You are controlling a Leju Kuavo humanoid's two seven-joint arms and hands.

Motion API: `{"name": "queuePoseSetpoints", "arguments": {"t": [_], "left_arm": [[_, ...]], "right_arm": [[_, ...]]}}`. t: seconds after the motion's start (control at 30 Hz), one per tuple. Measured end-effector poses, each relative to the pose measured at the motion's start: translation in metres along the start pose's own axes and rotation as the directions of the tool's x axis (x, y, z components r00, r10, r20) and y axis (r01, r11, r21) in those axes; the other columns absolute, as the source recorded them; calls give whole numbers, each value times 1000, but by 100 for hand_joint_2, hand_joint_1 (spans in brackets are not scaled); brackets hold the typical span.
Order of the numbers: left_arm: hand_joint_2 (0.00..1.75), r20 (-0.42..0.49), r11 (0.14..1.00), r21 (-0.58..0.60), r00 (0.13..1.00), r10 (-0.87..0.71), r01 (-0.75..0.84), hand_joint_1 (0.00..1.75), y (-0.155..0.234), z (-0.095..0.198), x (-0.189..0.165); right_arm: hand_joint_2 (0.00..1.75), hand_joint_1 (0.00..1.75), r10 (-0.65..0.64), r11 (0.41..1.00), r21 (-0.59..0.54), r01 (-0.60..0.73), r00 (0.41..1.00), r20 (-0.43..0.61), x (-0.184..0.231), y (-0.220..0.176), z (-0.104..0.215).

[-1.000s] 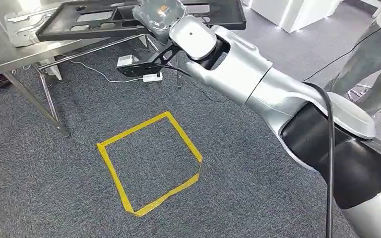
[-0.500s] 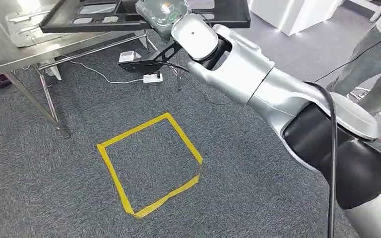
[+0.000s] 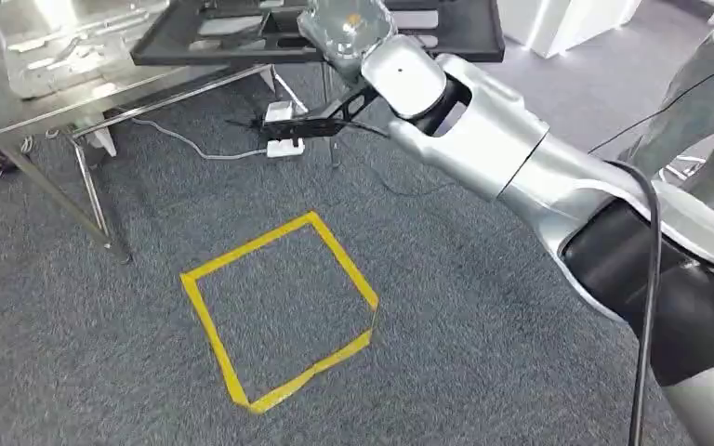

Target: Take the parts from the cabinet and place them on the table.

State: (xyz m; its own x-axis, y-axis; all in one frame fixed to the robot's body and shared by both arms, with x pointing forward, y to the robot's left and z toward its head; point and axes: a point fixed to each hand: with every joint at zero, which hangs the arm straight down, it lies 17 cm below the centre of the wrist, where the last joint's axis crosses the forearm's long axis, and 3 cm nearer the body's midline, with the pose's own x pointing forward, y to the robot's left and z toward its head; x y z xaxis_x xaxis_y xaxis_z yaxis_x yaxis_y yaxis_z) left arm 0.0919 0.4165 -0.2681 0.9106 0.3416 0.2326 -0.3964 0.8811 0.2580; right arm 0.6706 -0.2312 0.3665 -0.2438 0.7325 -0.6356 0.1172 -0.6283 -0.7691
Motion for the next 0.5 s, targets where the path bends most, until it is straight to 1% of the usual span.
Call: {"name": "queuePoseSetpoints", "arguments": {"t": [0.13, 0.5], "left_arm": [[175, -3, 1000, 5, 1000, 0, 0, 0, 0, 0, -2], [175, -7, 1000, 18, 1000, -2, 2, 0, 3, 0, 0]], "right_arm": [[175, 175, -9, 1000, 14, 9, 1000, 20, 9, 10, 1], [175, 175, -7, 1000, 18, 7, 1000, 13, 1, 13, 3]]}}
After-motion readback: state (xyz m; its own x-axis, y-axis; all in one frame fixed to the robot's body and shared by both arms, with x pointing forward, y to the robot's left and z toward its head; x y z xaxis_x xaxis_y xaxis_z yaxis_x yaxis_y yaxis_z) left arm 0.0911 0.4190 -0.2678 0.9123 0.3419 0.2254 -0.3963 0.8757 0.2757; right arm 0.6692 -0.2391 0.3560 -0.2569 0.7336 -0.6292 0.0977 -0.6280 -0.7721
